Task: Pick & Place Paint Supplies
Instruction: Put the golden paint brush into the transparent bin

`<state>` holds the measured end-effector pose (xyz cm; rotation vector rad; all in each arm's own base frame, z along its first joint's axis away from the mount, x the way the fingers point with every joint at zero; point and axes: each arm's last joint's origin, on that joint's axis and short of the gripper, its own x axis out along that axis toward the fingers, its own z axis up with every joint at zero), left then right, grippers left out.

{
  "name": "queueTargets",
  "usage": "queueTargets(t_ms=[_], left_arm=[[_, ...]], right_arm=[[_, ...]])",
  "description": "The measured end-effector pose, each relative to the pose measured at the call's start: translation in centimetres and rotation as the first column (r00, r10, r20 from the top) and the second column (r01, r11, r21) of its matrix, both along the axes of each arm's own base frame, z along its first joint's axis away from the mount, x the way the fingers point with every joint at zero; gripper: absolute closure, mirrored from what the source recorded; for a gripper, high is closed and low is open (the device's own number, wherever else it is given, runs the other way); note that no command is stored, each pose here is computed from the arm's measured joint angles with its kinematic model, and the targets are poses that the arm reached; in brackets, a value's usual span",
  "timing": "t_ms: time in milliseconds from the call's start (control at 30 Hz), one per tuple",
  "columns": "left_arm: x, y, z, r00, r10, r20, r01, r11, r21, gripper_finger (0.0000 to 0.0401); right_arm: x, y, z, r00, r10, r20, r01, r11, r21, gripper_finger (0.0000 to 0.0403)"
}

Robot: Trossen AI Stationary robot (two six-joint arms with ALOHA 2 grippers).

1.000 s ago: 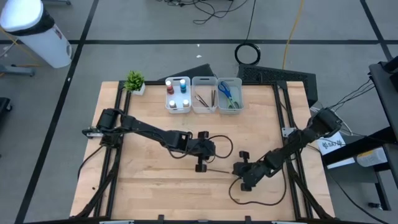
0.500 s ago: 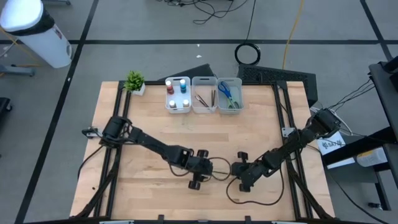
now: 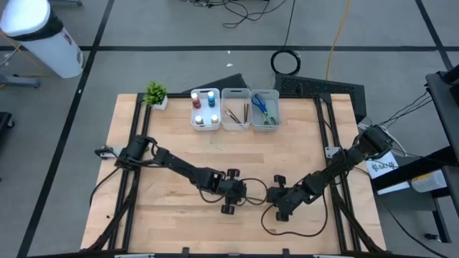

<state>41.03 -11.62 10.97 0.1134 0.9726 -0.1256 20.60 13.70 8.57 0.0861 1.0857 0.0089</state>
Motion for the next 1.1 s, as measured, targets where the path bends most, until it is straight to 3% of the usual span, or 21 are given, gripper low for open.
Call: queueTargets(t_ms=[100,233,433,667,900,1033,1100], left_arm=[[0.0,0.0,-0.1,0.999,-0.038,-0.007,0.038,0.999,0.01,0.0285],[-0.2,0.3,-0.3,0.994,-0.094,-0.051,0.092,0.995,-0.026,0.038],[-0.4,0.1,-0.4,0.993,-0.099,-0.066,0.098,0.995,-0.017,0.0389],[-1.0,0.1,1.7,0.995,-0.085,-0.043,0.086,0.996,0.019,0.0389],[-2.6,1.8,8.6,0.997,0.004,0.072,-0.014,0.99,0.138,0.0389],[-3.4,3.6,11.9,0.979,0.125,0.159,-0.15,0.976,0.159,0.0389],[-3.6,5.2,13.5,0.947,0.224,0.23,-0.261,0.955,0.144,0.0389]], right_arm=[[0.0,0.0,0.0,1.0,0.0,0.0,0.0,1.0,0.0,0.0403],[0.0,0.0,0.0,1.0,0.0,0.0,0.0,1.0,-0.001,0.0403],[0.1,0.1,0.1,1.0,0.008,0.021,-0.008,1.0,0.004,0.0403],[0.2,-0.1,2.9,0.984,0.026,0.179,-0.02,0.999,-0.033,0.0402],[-0.9,-0.7,9.0,0.899,0.05,0.435,-0.023,0.997,-0.069,0.0402],[-1.8,-1.3,11.4,0.828,0.019,0.56,0.034,0.996,-0.086,0.0402],[-2.3,-1.8,11.7,0.81,-0.004,0.587,0.077,0.992,-0.1,0.0402]])
